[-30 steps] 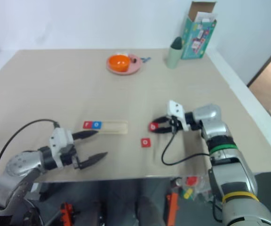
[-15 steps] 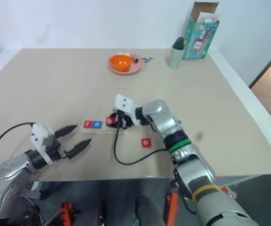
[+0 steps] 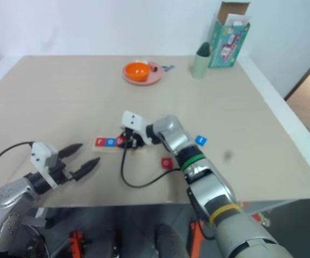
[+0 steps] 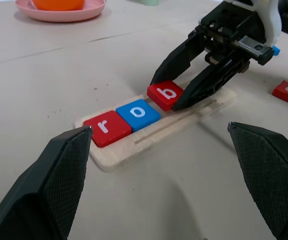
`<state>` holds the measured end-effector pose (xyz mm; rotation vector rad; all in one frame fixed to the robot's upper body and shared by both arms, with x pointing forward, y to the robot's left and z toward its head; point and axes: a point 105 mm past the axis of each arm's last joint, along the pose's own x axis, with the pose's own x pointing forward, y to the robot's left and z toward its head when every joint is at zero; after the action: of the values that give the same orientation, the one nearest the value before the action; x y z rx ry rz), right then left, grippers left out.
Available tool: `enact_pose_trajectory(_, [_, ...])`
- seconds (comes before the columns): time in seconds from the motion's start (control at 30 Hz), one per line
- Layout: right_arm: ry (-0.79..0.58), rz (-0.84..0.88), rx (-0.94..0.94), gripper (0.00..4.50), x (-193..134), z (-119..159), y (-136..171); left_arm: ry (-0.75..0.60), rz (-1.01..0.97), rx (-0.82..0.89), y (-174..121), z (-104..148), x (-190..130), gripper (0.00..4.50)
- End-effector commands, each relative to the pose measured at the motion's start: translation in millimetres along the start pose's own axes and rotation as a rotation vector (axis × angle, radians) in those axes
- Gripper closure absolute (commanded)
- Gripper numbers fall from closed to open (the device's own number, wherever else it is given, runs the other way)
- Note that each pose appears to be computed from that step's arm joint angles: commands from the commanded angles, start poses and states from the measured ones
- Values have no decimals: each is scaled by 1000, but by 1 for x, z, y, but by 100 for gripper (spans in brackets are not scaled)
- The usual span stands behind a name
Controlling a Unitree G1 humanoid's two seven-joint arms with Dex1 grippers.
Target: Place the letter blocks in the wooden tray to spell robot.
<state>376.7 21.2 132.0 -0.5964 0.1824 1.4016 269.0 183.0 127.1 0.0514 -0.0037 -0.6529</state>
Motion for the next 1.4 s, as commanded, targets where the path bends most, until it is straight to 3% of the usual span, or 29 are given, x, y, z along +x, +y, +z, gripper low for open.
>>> enact_pose_trajectory(0.03, [-35,-4,-47,320,3,20,-4,-39,-3,35,-3,12,-1,0])
enact_pose_trajectory(1.4, [-11,-3,-12,320,4,13,-10,-35,-3,50,-7,11,2,0])
